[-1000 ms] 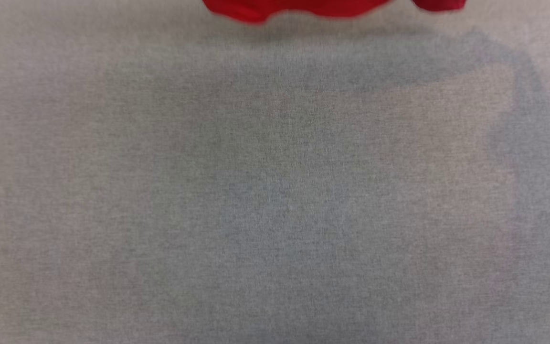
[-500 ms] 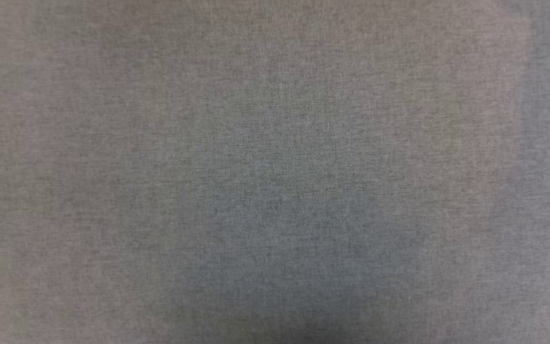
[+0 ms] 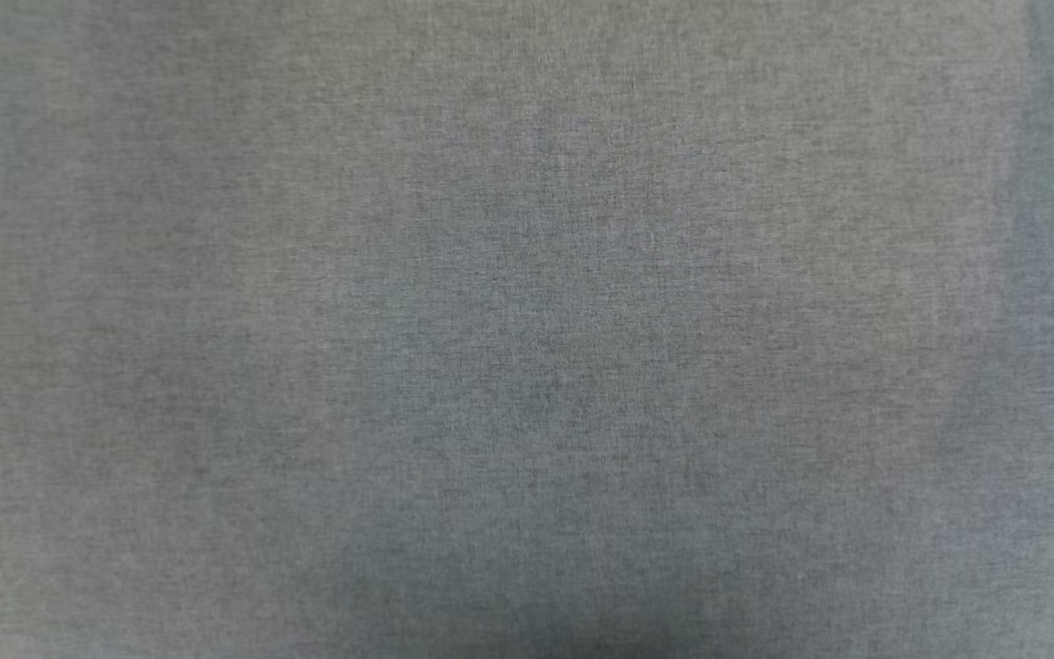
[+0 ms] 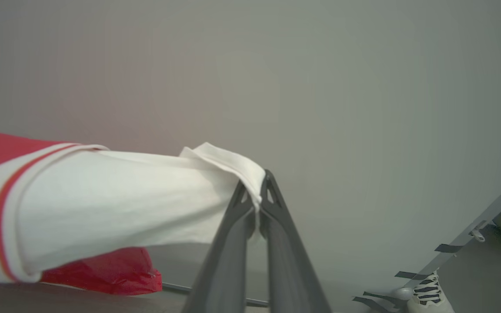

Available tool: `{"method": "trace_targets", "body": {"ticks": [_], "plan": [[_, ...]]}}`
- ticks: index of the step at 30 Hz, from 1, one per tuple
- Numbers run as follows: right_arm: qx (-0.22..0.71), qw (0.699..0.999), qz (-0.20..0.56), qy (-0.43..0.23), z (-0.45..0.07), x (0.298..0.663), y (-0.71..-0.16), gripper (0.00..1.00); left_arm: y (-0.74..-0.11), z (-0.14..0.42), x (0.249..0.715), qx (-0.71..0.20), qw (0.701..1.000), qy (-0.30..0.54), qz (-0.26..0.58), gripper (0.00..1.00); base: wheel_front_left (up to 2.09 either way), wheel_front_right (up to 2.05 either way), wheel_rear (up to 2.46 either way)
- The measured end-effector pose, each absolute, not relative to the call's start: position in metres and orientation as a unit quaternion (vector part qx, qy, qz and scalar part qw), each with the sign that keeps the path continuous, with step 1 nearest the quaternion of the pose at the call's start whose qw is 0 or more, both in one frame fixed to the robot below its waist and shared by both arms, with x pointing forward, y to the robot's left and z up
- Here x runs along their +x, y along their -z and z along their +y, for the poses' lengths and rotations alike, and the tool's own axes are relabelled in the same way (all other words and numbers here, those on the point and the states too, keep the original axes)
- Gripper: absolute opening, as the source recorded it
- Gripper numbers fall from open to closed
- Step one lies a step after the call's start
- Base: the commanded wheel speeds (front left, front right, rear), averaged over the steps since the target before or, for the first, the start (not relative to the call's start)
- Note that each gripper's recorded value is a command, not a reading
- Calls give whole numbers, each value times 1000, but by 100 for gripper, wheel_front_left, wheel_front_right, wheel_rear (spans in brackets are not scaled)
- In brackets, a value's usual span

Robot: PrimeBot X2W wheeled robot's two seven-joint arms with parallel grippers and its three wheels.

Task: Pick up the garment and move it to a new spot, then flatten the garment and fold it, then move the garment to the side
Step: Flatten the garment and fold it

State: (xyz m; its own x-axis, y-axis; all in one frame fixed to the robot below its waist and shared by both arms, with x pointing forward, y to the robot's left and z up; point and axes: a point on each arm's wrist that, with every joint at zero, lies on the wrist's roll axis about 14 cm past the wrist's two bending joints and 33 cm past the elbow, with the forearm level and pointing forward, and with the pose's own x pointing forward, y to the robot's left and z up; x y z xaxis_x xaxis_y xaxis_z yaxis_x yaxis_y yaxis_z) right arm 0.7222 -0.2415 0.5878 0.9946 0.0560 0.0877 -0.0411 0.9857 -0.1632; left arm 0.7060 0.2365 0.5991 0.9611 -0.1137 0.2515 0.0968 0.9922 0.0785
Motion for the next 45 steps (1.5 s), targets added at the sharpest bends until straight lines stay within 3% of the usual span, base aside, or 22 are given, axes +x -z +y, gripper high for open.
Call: {"method": "trace_targets", "body": {"ticks": [7,18,37,39,45], "plan": [[-66,996,53,-32,-244,685,-525,0,-526,241,661,-6,998,48,-37,0,0,0,0],[-33,976,211,-34,-260,591,-462,0,-459,241,561,-34,994,47,97,0,0,0,0],[42,942,331,-34,-276,449,-445,0,-440,231,407,-42,962,85,256,0,0,0,0],[52,932,358,-28,-287,407,-442,0,-442,222,369,-54,951,94,290,0,0,0,0],[56,914,401,-20,-290,366,-436,0,-437,218,336,-67,938,97,327,0,0,0,0]]}}
